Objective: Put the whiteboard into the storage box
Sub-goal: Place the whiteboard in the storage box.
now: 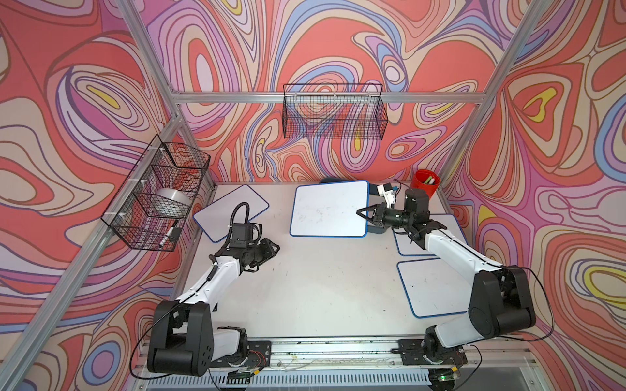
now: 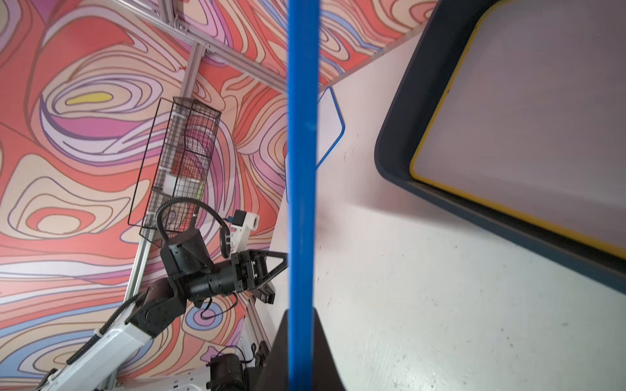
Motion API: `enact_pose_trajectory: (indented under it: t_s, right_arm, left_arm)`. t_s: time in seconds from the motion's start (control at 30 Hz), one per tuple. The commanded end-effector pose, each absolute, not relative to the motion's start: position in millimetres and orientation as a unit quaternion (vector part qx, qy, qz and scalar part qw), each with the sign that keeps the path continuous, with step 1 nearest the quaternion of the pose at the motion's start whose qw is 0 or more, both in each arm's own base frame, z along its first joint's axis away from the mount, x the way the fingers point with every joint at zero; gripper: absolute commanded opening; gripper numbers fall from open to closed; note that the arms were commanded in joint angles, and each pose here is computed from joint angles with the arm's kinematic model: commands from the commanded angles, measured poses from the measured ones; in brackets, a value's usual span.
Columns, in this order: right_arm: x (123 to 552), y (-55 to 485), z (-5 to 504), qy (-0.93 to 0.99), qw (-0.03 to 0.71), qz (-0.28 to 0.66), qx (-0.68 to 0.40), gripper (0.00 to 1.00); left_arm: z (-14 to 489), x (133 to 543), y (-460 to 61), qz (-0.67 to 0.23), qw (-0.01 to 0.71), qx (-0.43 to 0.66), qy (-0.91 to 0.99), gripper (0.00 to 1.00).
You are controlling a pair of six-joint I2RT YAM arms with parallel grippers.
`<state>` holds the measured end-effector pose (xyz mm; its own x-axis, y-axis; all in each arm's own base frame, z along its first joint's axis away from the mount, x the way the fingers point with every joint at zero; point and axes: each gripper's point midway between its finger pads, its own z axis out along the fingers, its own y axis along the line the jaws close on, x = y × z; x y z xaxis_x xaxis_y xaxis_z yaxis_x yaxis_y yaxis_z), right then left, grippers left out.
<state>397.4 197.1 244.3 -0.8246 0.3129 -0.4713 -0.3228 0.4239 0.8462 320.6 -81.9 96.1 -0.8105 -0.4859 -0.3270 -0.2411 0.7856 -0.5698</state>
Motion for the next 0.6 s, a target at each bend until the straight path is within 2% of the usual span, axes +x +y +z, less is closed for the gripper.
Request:
enact_pose_trajectory:
  t_s: [0.0,0.27,0.57]
  right_arm:
    - [421,185,278,0.758,0.35,0.55,-0.018,0.0]
    - [463,152,270,0.757,0.374,0.534,0.032,0.0]
    - [489,127,260,0.764,0.381,0.517,0.059,0.0]
  left_arm:
    - [105,329,-76,-0.253,0.253,-0.202,0.912,0.44]
    - [103,345,-82,-0.268,0.25,-0.2,0.909,0.44]
    - [102,348,-82,-0.266,0.25,-0.201,0.909,0.44]
